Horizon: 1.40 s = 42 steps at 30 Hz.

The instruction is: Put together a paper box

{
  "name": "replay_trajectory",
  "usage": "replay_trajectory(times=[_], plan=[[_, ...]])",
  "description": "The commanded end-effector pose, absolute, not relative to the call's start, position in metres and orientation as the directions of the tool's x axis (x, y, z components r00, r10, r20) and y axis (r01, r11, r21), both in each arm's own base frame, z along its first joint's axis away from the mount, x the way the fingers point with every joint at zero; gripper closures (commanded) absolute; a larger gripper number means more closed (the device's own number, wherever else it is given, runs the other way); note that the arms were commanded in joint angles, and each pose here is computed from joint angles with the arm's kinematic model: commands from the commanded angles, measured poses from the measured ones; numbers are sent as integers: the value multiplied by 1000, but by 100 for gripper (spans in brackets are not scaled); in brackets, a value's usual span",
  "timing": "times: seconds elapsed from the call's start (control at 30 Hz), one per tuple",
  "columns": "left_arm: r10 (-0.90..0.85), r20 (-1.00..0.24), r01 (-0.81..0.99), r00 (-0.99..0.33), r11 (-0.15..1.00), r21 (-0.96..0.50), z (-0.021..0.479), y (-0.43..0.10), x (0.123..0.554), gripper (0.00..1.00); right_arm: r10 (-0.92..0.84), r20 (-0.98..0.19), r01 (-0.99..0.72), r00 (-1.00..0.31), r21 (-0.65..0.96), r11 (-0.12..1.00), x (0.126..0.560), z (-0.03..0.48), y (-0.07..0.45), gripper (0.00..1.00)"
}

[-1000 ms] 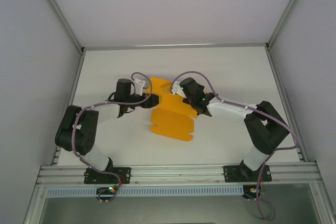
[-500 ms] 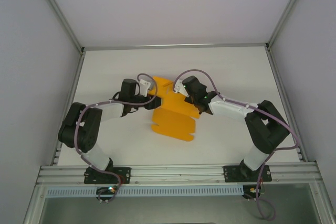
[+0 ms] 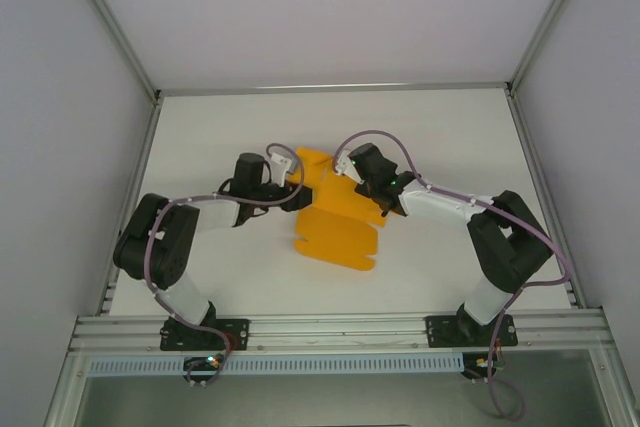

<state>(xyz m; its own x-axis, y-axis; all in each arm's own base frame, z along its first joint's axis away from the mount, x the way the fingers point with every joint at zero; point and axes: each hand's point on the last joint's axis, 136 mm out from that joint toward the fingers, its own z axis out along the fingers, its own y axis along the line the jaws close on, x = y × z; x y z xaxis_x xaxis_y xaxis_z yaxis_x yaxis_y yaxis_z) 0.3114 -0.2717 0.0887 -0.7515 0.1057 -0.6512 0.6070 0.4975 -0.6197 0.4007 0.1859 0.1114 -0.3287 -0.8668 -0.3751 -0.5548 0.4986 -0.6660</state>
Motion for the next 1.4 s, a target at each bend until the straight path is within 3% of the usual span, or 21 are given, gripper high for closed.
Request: replay_trajectory(times=[0.0, 0.27, 0.43, 0.57, 0.73, 0.9, 1.13, 1.2, 1.23, 1.37], plan=[[30, -668, 615, -744, 423, -666, 109, -264, 303, 58, -816, -500, -514, -291, -638, 574, 406, 141, 200, 100], [-86, -705, 641, -704, 351, -683, 130, -255, 308, 61, -784, -567, -594, -252, -549, 588, 389, 146, 214, 100], [-82, -731, 639, -678, 425, -641, 130, -249, 314, 64, -798, -545, -622, -257, -538, 568, 383, 139, 215, 100], [-30, -760, 656, -650, 483, -580, 131, -246, 314, 72, -796, -545, -621, -264, -535, 572, 384, 139, 215, 100], [135, -791, 682, -596, 606, -410, 117, -257, 312, 85, -804, -524, -638, -282, -523, 565, 384, 132, 216, 100], [271, -791, 677, -549, 699, -231, 105, -261, 313, 91, -815, -504, -634, -286, -538, 555, 384, 128, 217, 100], [370, -788, 682, -491, 726, -84, 94, -282, 308, 93, -842, -464, -631, -274, -574, 522, 379, 126, 227, 100], [359, -775, 658, -520, 746, -96, 90, -285, 310, 90, -854, -443, -627, -273, -591, 507, 377, 125, 228, 100], [344, -768, 643, -540, 758, -112, 89, -285, 312, 84, -857, -437, -623, -272, -599, 503, 377, 124, 228, 100], [287, -754, 592, -591, 789, -164, 90, -279, 313, 83, -859, -436, -610, -270, -613, 502, 375, 125, 223, 100]])
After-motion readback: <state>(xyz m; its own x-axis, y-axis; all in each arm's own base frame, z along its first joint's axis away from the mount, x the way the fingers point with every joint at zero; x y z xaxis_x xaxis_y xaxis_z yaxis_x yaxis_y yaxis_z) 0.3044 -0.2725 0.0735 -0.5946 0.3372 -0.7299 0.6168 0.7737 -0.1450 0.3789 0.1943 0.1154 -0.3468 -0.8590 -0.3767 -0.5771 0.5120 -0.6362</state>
